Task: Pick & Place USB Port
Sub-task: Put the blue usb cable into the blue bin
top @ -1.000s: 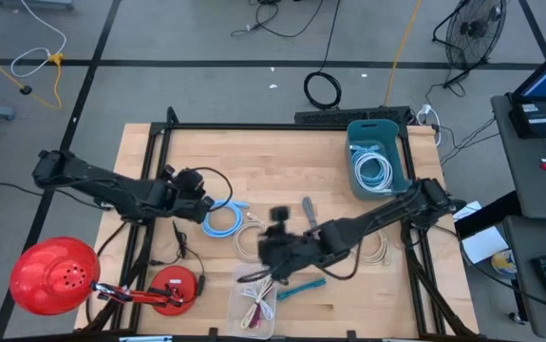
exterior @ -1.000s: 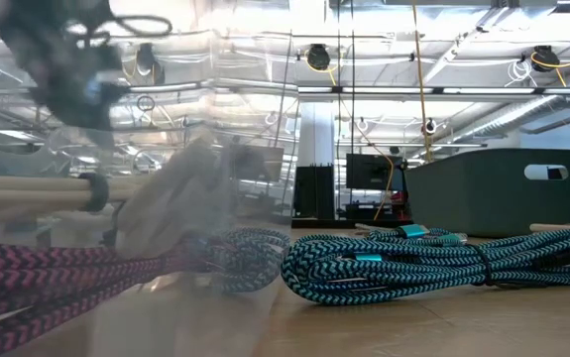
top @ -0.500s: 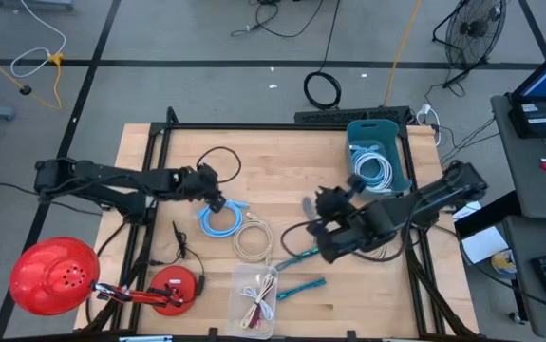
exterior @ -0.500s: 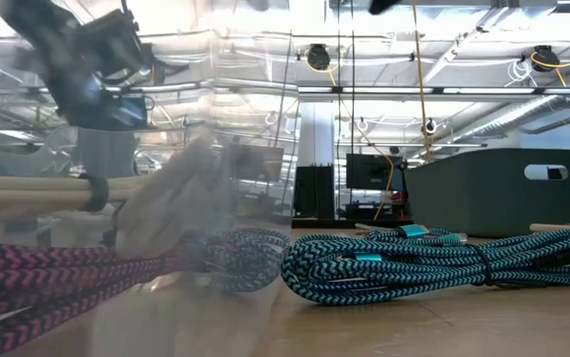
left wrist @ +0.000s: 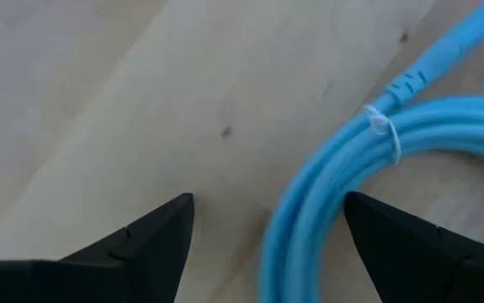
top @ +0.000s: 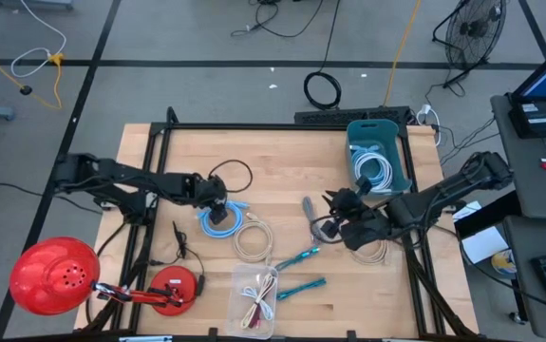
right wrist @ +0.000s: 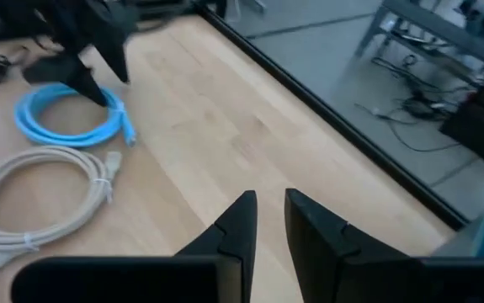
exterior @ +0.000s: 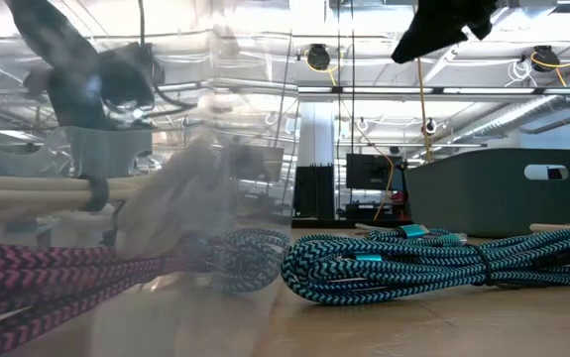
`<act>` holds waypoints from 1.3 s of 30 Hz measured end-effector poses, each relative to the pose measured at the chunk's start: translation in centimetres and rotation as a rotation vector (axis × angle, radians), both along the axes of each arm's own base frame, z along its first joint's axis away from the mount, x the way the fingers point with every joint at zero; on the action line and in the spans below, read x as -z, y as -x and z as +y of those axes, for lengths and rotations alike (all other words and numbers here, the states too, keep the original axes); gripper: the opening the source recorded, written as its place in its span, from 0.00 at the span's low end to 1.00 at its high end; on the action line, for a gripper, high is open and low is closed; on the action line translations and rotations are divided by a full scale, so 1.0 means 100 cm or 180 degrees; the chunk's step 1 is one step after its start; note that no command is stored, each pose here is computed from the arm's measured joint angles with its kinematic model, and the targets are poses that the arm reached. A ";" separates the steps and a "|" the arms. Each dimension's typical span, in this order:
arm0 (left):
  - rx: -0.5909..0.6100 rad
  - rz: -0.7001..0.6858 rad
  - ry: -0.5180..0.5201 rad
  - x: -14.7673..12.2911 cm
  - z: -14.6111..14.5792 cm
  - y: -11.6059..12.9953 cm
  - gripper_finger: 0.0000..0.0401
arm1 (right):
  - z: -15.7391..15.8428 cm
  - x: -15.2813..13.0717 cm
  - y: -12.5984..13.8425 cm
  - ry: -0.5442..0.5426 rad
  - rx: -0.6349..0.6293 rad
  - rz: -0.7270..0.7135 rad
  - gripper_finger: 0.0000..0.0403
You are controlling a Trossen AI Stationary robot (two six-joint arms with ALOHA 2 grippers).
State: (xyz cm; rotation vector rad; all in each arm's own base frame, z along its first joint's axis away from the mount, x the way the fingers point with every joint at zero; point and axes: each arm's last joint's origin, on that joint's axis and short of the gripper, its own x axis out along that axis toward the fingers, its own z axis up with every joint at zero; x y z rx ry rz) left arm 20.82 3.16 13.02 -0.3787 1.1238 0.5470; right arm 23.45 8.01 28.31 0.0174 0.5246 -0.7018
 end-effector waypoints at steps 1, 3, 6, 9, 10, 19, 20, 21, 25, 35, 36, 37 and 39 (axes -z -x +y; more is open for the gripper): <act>0.0007 0.0027 0.0003 0.003 -0.001 -0.002 0.77 | -0.001 0.001 0.002 -0.0009 -0.0031 -0.0042 0.15; 0.0041 0.0057 -0.0008 0.007 -0.002 -0.004 0.74 | -0.002 0.003 0.005 -0.0078 -0.0114 -0.0149 0.15; 0.0072 0.0079 -0.0017 0.010 -0.004 -0.006 0.67 | -0.003 0.006 0.010 -0.0167 -0.0230 -0.0274 0.15; 0.0092 0.0080 -0.0007 0.010 -0.006 -0.006 0.57 | -0.005 0.011 0.015 -0.0230 -0.0327 -0.0385 0.15; 0.0095 0.0074 -0.0007 0.009 -0.006 -0.005 0.53 | -0.005 0.012 0.016 -0.0231 -0.0343 -0.0423 0.15; -0.0067 -0.0001 -0.0252 0.004 0.000 -0.003 0.10 | -0.005 0.025 0.016 -0.0151 -0.0512 -0.0817 0.15; -0.0150 -0.0001 -0.0317 0.003 0.003 -0.002 0.08 | -0.005 0.027 0.015 -0.0168 -0.0510 -0.0883 0.15; -0.0234 -0.0011 -0.0378 0.002 0.005 -0.001 0.08 | -0.006 0.028 0.014 -0.0169 -0.0502 -0.0927 0.15; -0.0548 -0.0205 -0.0583 -0.008 0.011 0.001 0.08 | -0.009 0.036 0.013 -0.0147 -0.0473 -0.0962 0.15; -0.0693 -0.0798 -0.1013 -0.037 0.002 0.003 0.08 | -0.019 0.050 -0.006 -0.0195 -0.0342 -0.0996 0.15; -0.0637 -0.0860 -0.1030 -0.040 0.000 0.002 0.08 | -0.022 0.053 -0.009 -0.0252 -0.0353 -0.0986 0.15; -0.0571 -0.0928 -0.1055 -0.043 -0.003 0.001 0.08 | -0.025 0.056 -0.013 -0.0342 -0.0372 -0.0988 0.15; -0.0443 -0.1106 -0.1092 -0.049 -0.009 -0.001 0.08 | -0.032 0.062 -0.021 -0.0521 -0.0404 -0.1002 0.17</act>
